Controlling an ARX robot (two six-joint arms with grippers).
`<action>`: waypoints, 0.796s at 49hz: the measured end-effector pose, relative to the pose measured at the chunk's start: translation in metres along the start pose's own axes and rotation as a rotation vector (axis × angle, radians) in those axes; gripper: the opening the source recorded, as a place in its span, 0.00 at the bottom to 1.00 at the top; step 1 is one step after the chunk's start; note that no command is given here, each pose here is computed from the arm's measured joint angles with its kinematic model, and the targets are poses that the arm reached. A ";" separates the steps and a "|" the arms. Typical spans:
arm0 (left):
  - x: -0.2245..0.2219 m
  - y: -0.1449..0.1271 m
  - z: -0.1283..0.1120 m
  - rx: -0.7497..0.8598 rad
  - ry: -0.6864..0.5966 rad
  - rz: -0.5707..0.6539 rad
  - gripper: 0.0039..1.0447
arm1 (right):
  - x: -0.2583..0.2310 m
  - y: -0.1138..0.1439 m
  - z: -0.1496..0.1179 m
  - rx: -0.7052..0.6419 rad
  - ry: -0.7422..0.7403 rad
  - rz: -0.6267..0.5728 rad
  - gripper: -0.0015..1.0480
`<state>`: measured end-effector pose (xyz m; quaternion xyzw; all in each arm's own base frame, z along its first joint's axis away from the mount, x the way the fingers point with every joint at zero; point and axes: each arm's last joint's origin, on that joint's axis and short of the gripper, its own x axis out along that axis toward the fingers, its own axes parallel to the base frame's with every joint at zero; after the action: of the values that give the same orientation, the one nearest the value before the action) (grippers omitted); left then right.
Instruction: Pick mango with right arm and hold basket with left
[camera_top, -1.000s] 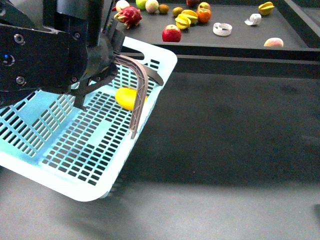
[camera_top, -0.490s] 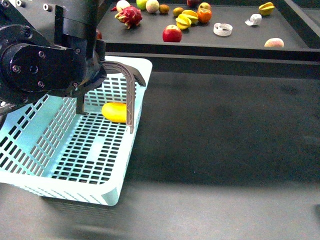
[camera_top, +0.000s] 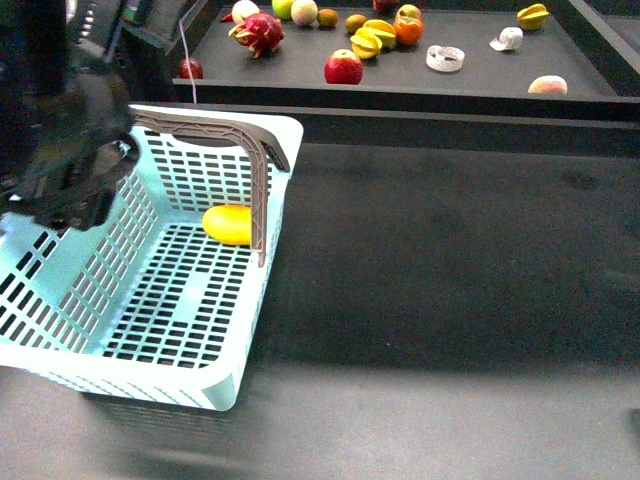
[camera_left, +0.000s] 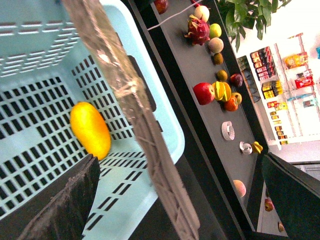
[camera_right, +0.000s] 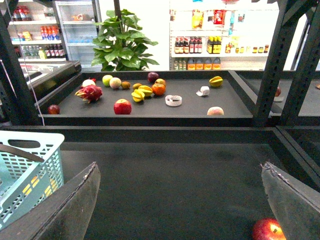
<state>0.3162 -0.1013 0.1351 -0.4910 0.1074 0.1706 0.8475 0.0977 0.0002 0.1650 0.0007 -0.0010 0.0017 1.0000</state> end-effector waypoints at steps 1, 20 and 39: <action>-0.005 0.003 0.004 0.009 -0.001 0.000 0.95 | 0.000 0.000 0.000 0.000 0.000 0.000 0.92; -0.068 0.041 0.052 0.132 -0.065 0.016 0.94 | 0.000 0.000 0.000 0.000 0.000 0.000 0.92; -0.106 0.061 0.078 0.936 -0.197 -0.367 0.38 | 0.000 0.000 0.000 0.000 0.000 0.000 0.92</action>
<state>0.1962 -0.0248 0.1625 -0.0514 0.0040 -0.0019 0.9987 0.0977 0.0002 0.1650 0.0007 -0.0009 0.0017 1.0000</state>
